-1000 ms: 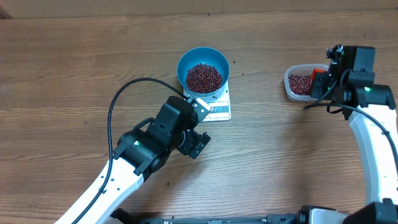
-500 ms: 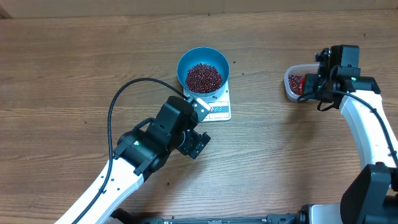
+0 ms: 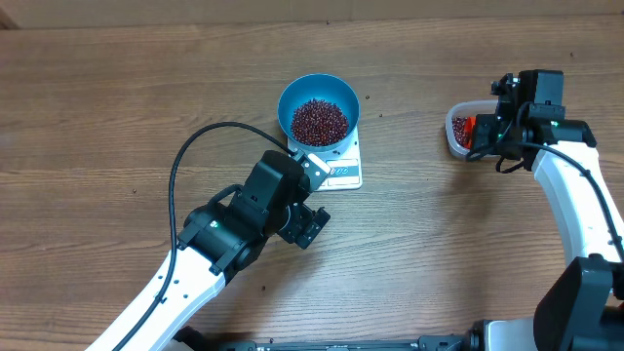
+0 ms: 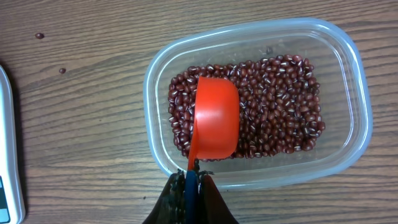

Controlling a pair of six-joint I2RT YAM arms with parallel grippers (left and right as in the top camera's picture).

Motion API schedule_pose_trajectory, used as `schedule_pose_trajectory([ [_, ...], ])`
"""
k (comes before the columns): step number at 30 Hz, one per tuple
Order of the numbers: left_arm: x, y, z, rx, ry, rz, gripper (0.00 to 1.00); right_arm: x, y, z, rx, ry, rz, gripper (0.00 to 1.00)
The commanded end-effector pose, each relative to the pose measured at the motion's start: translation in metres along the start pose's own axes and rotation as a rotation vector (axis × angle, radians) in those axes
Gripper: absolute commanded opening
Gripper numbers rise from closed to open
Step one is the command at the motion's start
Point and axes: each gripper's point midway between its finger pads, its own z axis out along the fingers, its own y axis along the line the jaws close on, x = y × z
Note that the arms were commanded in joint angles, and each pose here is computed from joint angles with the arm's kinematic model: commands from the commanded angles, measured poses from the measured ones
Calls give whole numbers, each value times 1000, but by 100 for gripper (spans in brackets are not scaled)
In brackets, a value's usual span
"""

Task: Scoop item into bowl and weigh 150g on scale
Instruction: 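Dip the red cup into the tub beans and scoop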

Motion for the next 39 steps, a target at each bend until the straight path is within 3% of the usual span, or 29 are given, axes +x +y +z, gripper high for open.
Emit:
schedule_pose_trajectory([
  [1, 1, 1, 3, -7, 6, 12, 99, 0, -1, 1, 3, -3, -8, 4],
  [14, 1, 1, 3, -7, 6, 12, 99, -1, -2, 4, 8, -10, -241, 4],
  [33, 1, 1, 3, -7, 6, 12, 99, 7, 34, 14, -228, 16, -163, 4],
  [39, 1, 1, 3, -7, 6, 12, 99, 2, 10, 12, -213, 7, -13, 4],
])
